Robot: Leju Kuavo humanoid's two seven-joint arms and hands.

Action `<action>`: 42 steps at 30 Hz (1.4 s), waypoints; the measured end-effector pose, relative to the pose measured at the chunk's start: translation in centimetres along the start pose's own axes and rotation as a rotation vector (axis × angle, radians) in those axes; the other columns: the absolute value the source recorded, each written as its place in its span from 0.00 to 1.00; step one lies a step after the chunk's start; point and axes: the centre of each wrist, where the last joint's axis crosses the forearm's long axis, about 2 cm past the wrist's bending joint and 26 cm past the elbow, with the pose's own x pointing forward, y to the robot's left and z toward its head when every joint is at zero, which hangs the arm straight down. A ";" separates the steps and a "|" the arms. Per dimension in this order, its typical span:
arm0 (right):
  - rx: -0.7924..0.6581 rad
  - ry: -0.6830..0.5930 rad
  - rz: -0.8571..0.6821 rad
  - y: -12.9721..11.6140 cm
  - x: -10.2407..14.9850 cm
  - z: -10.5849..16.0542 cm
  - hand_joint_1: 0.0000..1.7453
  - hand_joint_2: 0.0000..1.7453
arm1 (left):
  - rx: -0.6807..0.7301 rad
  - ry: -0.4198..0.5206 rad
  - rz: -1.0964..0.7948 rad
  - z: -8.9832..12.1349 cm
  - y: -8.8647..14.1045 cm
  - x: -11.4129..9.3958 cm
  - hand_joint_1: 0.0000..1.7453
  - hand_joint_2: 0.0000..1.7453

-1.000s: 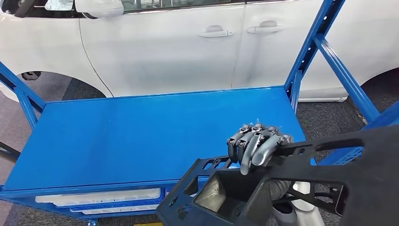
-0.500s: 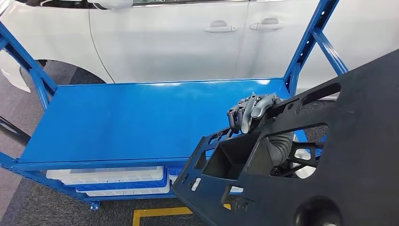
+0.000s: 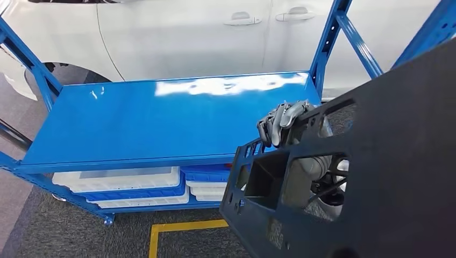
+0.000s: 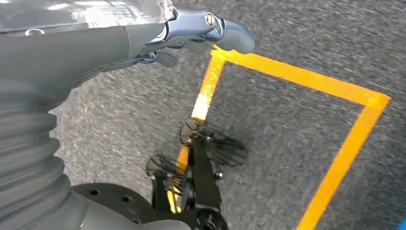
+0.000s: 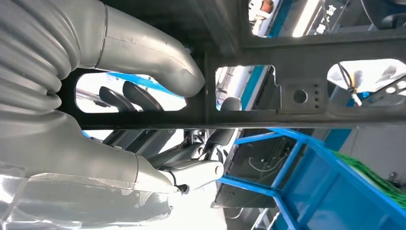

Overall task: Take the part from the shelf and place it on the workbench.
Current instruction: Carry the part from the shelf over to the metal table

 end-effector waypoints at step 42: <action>0.036 -0.030 0.063 -2.0 0.6 -4.1 1.00 1.00 | -0.054 -0.026 -0.037 -0.1 -0.7 0.4 0.00 1.00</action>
